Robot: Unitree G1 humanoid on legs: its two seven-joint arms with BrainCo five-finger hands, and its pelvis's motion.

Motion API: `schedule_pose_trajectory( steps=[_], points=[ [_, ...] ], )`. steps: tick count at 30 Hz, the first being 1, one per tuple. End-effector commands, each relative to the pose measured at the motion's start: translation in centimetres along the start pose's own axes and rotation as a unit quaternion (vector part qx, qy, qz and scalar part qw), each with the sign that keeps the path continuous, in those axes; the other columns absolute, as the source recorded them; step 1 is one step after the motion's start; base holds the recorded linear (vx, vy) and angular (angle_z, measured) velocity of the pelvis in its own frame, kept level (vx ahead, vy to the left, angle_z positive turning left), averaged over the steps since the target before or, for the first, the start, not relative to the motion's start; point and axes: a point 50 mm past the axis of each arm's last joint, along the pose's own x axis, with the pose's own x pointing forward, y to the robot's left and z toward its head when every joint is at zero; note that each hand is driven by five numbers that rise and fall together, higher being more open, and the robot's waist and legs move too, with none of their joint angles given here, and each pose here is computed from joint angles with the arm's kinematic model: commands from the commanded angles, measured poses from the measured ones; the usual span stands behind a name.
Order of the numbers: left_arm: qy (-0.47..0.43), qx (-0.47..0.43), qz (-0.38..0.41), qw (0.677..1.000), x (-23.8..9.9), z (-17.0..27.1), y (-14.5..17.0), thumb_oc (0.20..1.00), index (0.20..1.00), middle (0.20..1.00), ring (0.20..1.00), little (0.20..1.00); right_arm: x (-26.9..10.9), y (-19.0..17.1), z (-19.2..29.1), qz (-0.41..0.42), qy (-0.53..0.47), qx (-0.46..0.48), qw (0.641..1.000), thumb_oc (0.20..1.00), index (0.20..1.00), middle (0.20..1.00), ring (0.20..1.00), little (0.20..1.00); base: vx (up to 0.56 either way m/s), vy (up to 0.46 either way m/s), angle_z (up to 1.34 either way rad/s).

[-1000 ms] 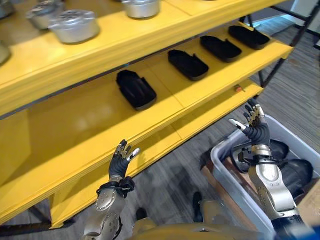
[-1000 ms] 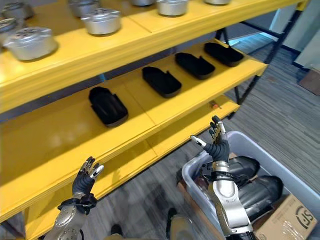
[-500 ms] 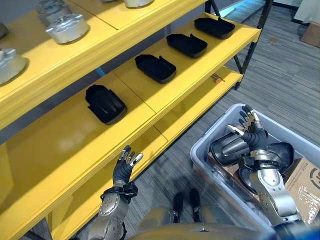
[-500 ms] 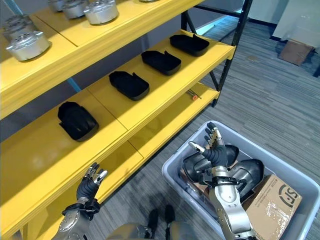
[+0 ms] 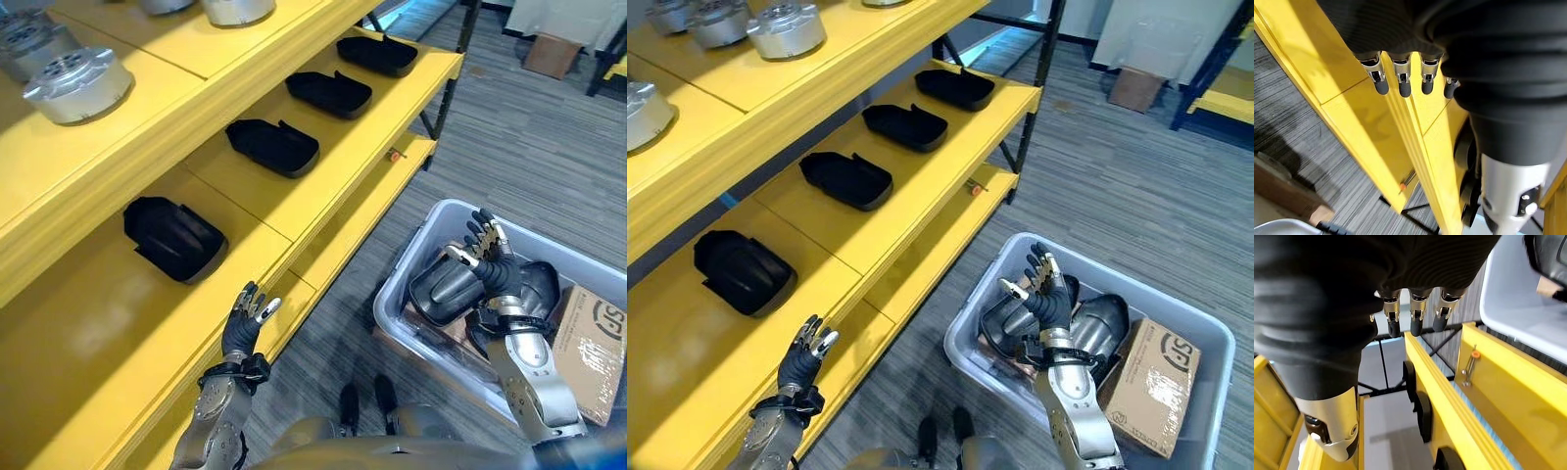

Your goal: Move parts from the plastic box to the shelf.

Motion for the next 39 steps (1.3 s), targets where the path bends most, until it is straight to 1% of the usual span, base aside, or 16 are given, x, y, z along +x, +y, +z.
schedule_pose_trajectory(
  steps=[1, 2, 4, 8, 15, 21, 29, 31, 34, 36, 39],
  points=[
    [-0.062, 0.040, 0.022, 0.997, -0.6, 2.7, 1.9, 1.000, 1.000, 1.000, 1.000, 1.000, 1.2, 2.7, 2.7, 0.050, -0.075, 0.016, 0.996, 1.000, 1.000, 1.000, 1.000, 1.000, -0.10, 0.046, -1.06],
    [-0.062, 0.040, 0.022, 0.997, -0.6, 2.7, 1.9, 1.000, 1.000, 1.000, 1.000, 1.000, 1.2, 2.7, 2.7, 0.050, -0.075, 0.016, 0.996, 1.000, 1.000, 1.000, 1.000, 1.000, -0.10, 0.008, -2.05],
    [-0.070, 0.038, 0.042, 0.996, -1.1, 3.1, 2.9, 1.000, 1.000, 1.000, 1.000, 1.000, 1.8, 3.9, 2.8, 0.072, -0.078, 0.018, 0.994, 1.000, 1.000, 1.000, 1.000, 1.000, -0.03, -0.015, -1.80],
    [-0.062, 0.027, 0.054, 0.996, -1.3, 2.7, 3.3, 1.000, 1.000, 1.000, 1.000, 1.000, 2.2, 4.3, 2.8, 0.078, -0.074, 0.011, 0.994, 1.000, 1.000, 1.000, 1.000, 1.000, 0.02, -0.013, -0.87],
    [-0.051, 0.012, 0.060, 0.997, -1.2, 2.1, 3.1, 1.000, 1.000, 1.000, 1.000, 1.000, 1.9, 3.1, 3.6, 0.065, -0.089, -0.014, 0.994, 1.000, 1.000, 1.000, 1.000, 1.000, 0.05, -0.138, -0.03],
    [-0.042, 0.009, 0.038, 0.998, -0.6, 1.6, 2.0, 1.000, 1.000, 1.000, 1.000, 1.000, 1.2, 1.3, 4.0, 0.036, -0.095, -0.010, 0.995, 1.000, 1.000, 1.000, 1.000, 1.000, 0.10, -0.226, -0.03],
    [-0.041, 0.007, 0.021, 0.999, -0.3, 1.4, 1.2, 1.000, 1.000, 1.000, 1.000, 1.000, 0.9, 0.4, 4.2, 0.028, -0.098, -0.013, 0.995, 1.000, 1.000, 1.000, 1.000, 1.000, -0.01, -0.181, 0.00],
    [-0.032, 0.004, 0.024, 0.999, -0.6, 1.0, 1.3, 1.000, 1.000, 1.000, 1.000, 1.000, 0.7, 0.1, 3.9, 0.019, -0.090, -0.008, 0.996, 1.000, 1.000, 1.000, 1.000, 1.000, 0.11, 0.077, -0.45],
    [-0.035, 0.023, 0.023, 0.999, -0.5, 1.1, 1.5, 1.000, 1.000, 1.000, 1.000, 1.000, 0.6, -0.6, 3.6, 0.004, -0.085, -0.015, 0.996, 1.000, 1.000, 1.000, 1.000, 1.000, 0.15, 0.220, -0.29],
    [-0.036, 0.010, 0.014, 0.999, -0.5, 0.8, 1.1, 1.000, 1.000, 1.000, 1.000, 1.000, 0.3, -0.6, 3.2, 0.003, -0.075, -0.015, 0.997, 1.000, 1.000, 1.000, 1.000, 1.000, 0.19, 0.534, -0.89],
    [-0.053, 0.030, 0.011, 0.998, -0.4, 1.8, 1.5, 1.000, 1.000, 1.000, 1.000, 1.000, 0.3, -0.1, 2.9, 0.009, -0.069, -0.005, 0.998, 1.000, 1.000, 1.000, 1.000, 1.000, 0.11, 0.424, -1.13]
  ],
)
